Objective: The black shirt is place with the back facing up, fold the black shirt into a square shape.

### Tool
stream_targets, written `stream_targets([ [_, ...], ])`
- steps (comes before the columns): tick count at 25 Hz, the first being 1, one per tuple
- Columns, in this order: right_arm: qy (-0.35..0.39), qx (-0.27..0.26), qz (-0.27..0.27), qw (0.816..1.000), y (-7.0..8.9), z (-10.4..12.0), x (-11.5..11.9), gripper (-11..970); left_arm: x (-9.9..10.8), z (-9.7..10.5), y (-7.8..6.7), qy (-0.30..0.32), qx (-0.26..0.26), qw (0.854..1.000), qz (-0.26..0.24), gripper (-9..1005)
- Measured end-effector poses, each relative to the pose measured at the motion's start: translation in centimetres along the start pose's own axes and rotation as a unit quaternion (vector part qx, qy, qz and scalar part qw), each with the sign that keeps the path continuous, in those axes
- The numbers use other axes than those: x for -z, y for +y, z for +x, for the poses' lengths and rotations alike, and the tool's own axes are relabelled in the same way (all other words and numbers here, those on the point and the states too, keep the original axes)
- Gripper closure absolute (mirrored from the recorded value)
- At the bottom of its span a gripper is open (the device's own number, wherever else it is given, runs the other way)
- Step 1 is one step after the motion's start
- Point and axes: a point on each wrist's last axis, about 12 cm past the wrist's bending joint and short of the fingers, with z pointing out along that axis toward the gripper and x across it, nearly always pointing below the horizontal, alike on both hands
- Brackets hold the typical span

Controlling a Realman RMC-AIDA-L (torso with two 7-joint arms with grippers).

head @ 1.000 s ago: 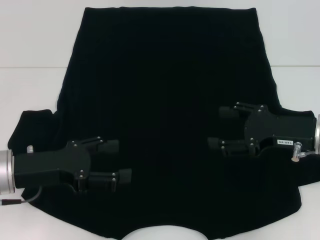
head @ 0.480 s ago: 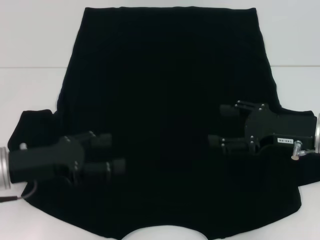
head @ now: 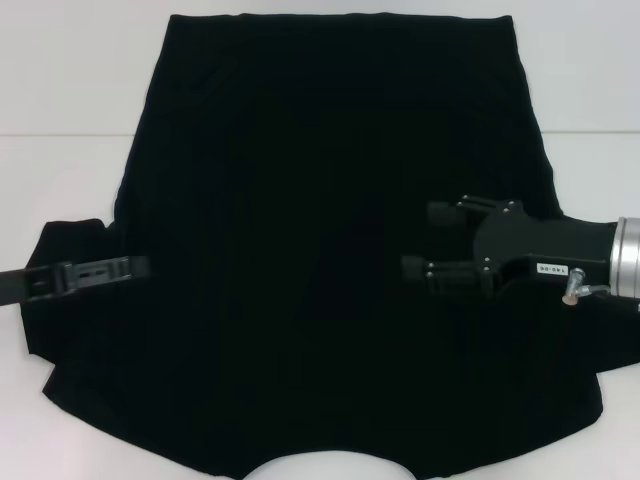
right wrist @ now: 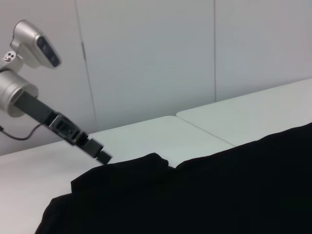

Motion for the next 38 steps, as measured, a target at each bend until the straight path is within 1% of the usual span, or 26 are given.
stream_targets([
  [3, 0.000, -0.003, 0.001, 1.000, -0.1, -0.2, -0.3, 34, 1.3, -0.4, 0.7, 0.029, 0.036, 0.997, -0.059, 103],
  [6, -0.001, -0.003, 0.003, 1.000, -0.1, -0.3, -0.6, 34, 2.5, -1.0, 0.9, 0.051, 0.060, 0.992, -0.101, 107],
  [11, 0.001, -0.003, 0.009, 1.000, -0.2, -0.3, -0.8, 35, 3.2, -1.5, 1.4, 0.071, 0.088, 0.983, -0.144, 113],
  [17, -0.002, -0.005, 0.012, 1.000, -0.2, -0.3, -0.7, 34, 3.2, -1.8, 1.7, 0.072, 0.107, 0.978, -0.163, 121],
  [22, -0.002, -0.005, 0.013, 1.000, -0.2, -0.3, -0.7, 34, 2.6, -1.3, 2.2, 0.078, 0.124, 0.974, -0.174, 127],
  [28, -0.001, -0.002, 0.013, 1.000, -0.3, -0.3, -0.6, 35, 1.7, -0.7, 2.6, 0.080, 0.136, 0.972, -0.172, 135],
  [38, -0.002, -0.003, 0.015, 1.000, -0.4, -0.3, -0.5, 34, 1.3, -0.8, 2.4, 0.085, 0.126, 0.975, -0.164, 147],
])
